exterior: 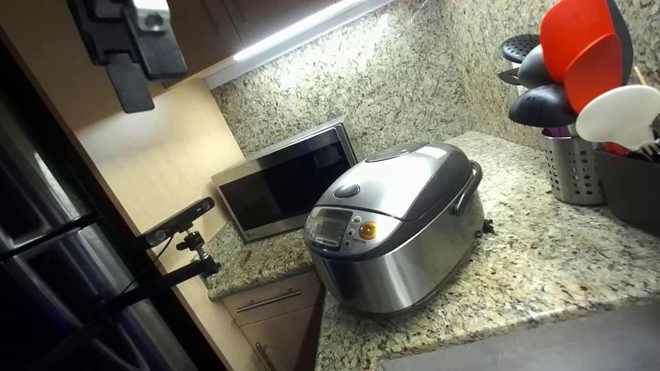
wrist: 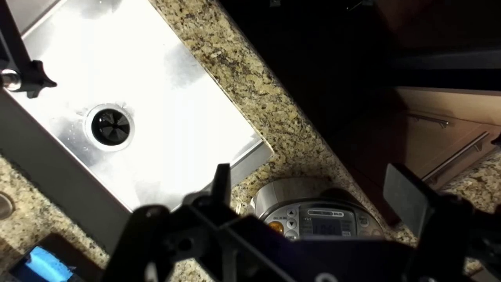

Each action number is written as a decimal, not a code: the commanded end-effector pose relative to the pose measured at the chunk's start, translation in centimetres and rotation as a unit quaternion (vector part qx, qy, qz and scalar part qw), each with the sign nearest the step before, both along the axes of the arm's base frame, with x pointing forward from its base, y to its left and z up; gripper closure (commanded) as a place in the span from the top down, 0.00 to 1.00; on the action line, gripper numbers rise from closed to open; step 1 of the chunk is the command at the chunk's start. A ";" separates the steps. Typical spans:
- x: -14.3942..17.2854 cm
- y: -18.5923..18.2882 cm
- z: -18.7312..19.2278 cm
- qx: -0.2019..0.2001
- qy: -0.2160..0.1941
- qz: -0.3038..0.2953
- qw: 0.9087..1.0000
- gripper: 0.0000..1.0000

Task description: Push the button on the machine

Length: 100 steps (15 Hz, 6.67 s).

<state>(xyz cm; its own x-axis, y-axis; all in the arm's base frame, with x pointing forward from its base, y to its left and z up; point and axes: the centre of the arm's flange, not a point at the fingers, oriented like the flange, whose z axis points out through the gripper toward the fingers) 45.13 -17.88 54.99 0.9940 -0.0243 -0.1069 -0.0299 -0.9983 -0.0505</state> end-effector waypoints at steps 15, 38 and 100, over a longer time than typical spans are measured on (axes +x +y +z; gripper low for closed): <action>5.8 0.3 -5.4 -0.042 -0.139 0.029 0.989 0.59; 8.3 0.1 -9.9 -0.030 -0.072 0.018 0.997 0.00; 17.7 1.4 -20.8 -0.054 0.075 0.083 0.992 0.00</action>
